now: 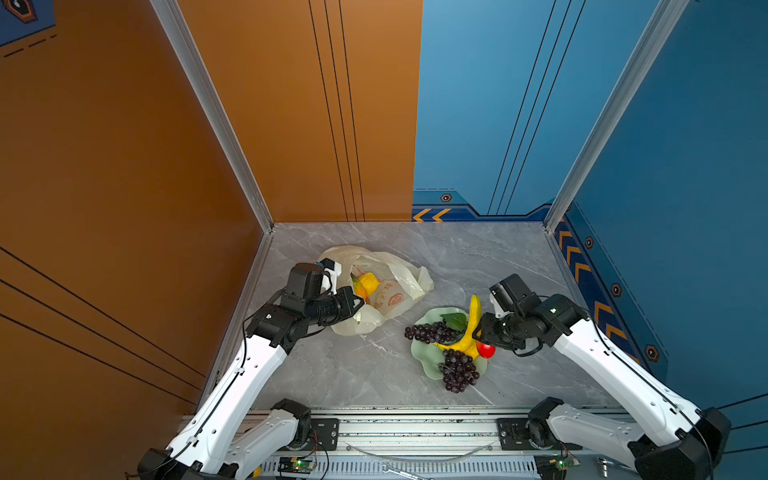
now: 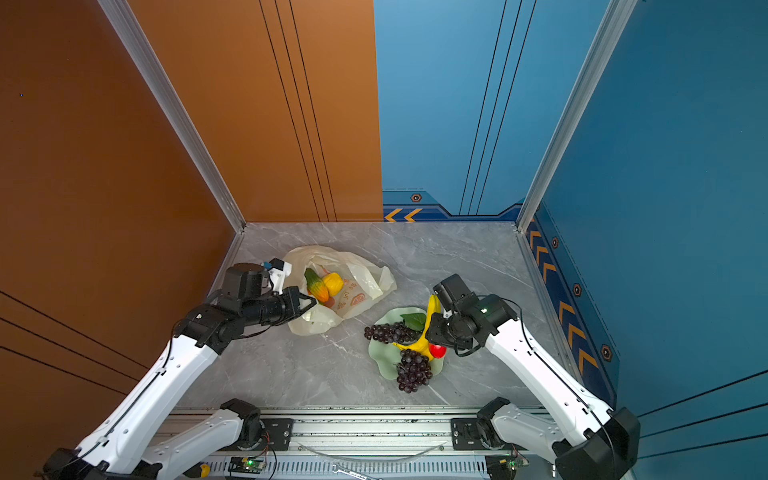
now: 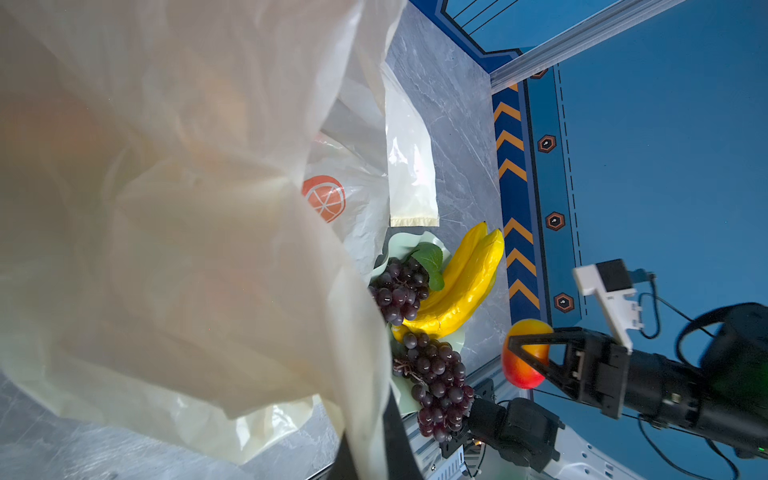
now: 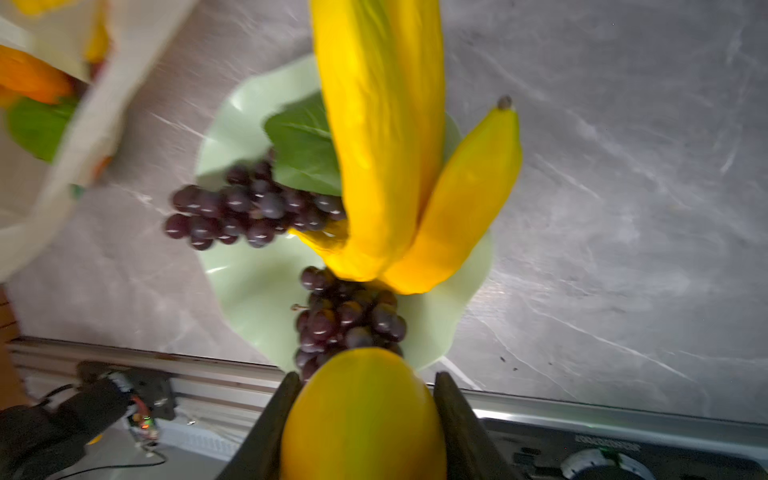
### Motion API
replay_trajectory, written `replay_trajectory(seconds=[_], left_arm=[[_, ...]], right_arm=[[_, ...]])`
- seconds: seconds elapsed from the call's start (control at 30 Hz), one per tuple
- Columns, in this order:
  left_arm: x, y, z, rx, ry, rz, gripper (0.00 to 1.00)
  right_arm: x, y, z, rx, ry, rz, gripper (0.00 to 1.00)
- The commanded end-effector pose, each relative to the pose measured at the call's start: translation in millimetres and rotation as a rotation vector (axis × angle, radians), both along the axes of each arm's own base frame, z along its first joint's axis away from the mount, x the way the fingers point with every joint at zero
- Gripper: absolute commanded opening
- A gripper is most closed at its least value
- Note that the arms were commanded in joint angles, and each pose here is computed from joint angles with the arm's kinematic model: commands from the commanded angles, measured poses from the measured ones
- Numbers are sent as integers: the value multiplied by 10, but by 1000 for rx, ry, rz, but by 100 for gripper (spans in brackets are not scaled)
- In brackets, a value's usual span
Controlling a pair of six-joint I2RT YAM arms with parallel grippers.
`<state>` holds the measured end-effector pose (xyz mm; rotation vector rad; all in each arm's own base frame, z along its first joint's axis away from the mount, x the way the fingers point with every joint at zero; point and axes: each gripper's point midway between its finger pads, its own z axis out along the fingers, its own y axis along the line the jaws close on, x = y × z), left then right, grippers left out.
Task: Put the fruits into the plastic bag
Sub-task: 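Lift the red-yellow mango with the right gripper and carry it to the bag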
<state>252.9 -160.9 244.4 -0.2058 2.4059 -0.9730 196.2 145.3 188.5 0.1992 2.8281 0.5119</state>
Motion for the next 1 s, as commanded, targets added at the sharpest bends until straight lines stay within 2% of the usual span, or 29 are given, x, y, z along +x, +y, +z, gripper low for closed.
replay_trajectory(seconds=[0.0, 0.17, 0.33, 0.47, 0.63, 0.97], left_arm=[[14, -12, 49, 5, -26, 3, 0], [11, -48, 70, 7, -31, -6, 0], [3, -62, 95, 9, -39, -8, 0], [-11, -60, 81, 9, -36, -5, 0], [-21, -57, 76, 11, -36, -1, 0], [-44, -32, 13, 12, -20, 17, 0]], right_arm=[[-8, 234, 311, 149, 3, 17, 37], [156, 834, 765, 446, -22, 75, 37], [223, 1411, 971, 621, 17, 187, 37], [305, 1743, 953, 620, 43, 278, 37], [575, 2082, 846, 611, 71, 343, 37], [1079, 2502, 233, 553, 142, 376, 37]])
